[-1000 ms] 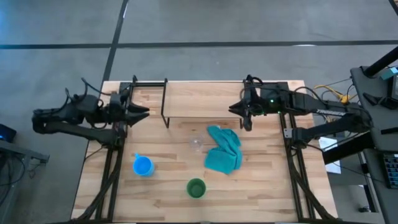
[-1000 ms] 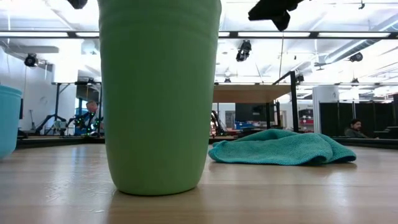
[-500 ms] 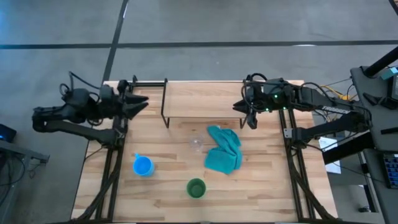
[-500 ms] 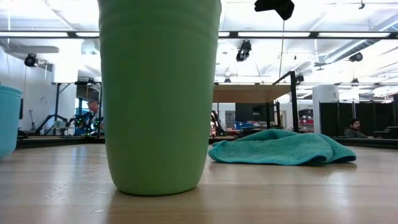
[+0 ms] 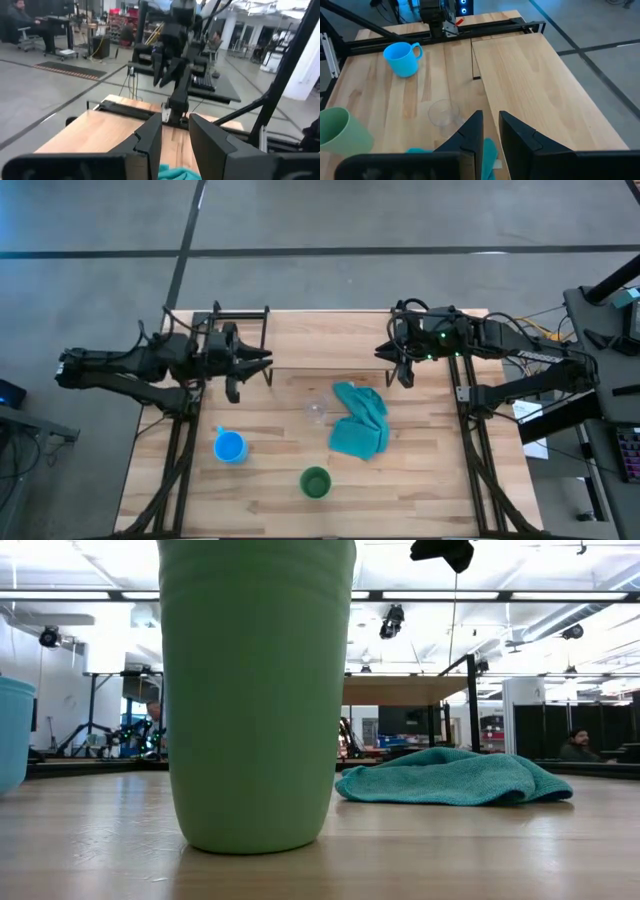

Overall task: Stack small to large cups/mugs on shelf
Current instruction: Put the transparent mug on the shelf

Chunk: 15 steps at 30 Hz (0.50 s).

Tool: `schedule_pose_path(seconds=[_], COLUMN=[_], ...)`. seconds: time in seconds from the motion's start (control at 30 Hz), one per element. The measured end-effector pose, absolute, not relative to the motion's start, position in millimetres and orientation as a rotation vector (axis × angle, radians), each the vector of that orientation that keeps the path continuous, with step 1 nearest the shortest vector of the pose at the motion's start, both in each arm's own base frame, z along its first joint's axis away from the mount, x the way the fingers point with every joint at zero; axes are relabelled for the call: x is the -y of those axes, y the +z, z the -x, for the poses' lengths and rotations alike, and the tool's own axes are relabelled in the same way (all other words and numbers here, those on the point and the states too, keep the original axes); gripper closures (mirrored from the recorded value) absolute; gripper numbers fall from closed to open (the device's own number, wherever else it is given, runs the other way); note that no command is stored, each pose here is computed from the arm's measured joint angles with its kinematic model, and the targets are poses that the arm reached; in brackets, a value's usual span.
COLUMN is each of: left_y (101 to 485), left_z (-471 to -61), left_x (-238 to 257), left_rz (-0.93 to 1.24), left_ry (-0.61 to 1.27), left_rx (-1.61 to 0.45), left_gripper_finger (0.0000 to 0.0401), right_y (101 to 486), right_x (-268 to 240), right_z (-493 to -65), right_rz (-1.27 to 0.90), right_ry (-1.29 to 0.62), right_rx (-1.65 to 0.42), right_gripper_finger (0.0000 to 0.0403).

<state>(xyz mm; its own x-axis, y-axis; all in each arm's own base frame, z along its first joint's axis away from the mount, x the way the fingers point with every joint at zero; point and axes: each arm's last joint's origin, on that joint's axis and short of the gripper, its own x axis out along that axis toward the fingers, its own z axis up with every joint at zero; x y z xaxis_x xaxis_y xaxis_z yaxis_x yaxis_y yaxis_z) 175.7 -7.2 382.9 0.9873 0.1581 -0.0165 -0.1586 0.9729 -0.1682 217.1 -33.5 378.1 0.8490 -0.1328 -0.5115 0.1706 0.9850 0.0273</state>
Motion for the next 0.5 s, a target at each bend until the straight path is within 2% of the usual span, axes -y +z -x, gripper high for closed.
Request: schedule_pose_path(seconds=[0.2, 0.37, 0.5], left_y=[360.1, 359.3, 356.2], left_z=[-200.6, -221.6, -245.3], left_x=[9.3, 12.6, 14.4], left_rz=[0.049, -0.088, -0.116], left_ry=[0.167, 0.091, 0.071], left_rx=[-0.240, -0.423, -0.532], left_gripper_finger=[0.0317, 0.0317, 0.0317], right_y=[376.1, 371.6, 366.8], right_x=[33.5, 33.6, 33.6], right_z=[-217.3, -217.6, -218.1], right_rz=[-0.081, -0.091, -0.093], right_ry=[-0.162, -0.164, -0.165], right_rx=[-0.540, -0.555, -0.569], right_gripper_finger=[0.0346, 0.0346, 0.0346])
